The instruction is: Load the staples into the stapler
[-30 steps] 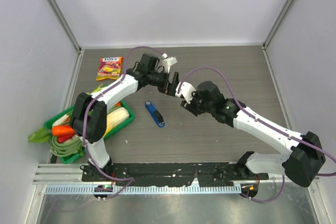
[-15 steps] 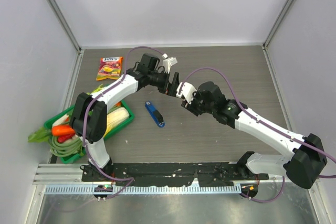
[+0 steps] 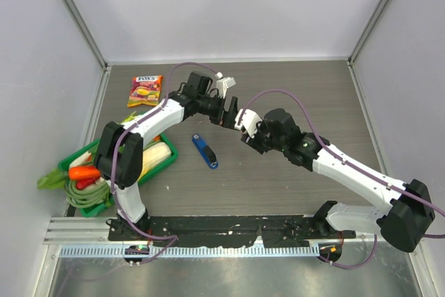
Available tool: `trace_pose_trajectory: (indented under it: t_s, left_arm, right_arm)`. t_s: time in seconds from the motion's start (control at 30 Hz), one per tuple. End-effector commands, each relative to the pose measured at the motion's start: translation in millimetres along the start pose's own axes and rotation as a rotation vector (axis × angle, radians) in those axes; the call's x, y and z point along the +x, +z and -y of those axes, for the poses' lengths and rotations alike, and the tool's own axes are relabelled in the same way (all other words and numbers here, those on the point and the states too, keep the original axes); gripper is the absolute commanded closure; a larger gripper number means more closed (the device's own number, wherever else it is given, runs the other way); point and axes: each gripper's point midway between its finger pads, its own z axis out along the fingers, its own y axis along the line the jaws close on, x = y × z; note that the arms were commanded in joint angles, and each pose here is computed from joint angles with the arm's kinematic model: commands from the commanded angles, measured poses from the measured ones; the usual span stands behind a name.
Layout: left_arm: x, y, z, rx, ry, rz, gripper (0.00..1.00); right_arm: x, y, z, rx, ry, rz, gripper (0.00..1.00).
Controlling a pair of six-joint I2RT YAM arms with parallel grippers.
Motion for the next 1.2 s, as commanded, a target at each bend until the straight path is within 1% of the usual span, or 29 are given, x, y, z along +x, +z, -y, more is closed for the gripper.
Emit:
trace_pose_trajectory:
  t_s: [0.0,0.23,0.57,0.77,0.9,1.0,1.17]
  left_arm:
    - [-6,6,12,0.022,0.067,0.002,0.11]
    - [-1,11,20,0.047,0.075,-0.023,0.11]
    - [12,24,15,0.054,0.058,-0.075,0.14]
    - [17,30,13,0.072,0.02,-0.097,0.18]
    - [19,33,21,0.136,-0.016,-0.112,0.25]
    - [20,35,23,0.169,-0.037,-0.117,0.28]
    - [21,35,30,0.22,-0.047,-0.117,0.31]
  right_arm:
    - [-20,-5,7,0.029,-0.009,0.073,0.6]
    - [-20,-4,6,0.025,-0.008,0.075,0.6]
    - [-23,-7,9,0.038,-0.011,0.091,0.6]
    - [-23,-6,9,0.041,-0.011,0.097,0.6]
    - [-19,-5,9,0.048,-0.015,0.091,0.6]
    - [-18,-4,10,0.059,-0.015,0.095,0.6]
    - [-19,-4,11,0.066,-0.018,0.103,0.59]
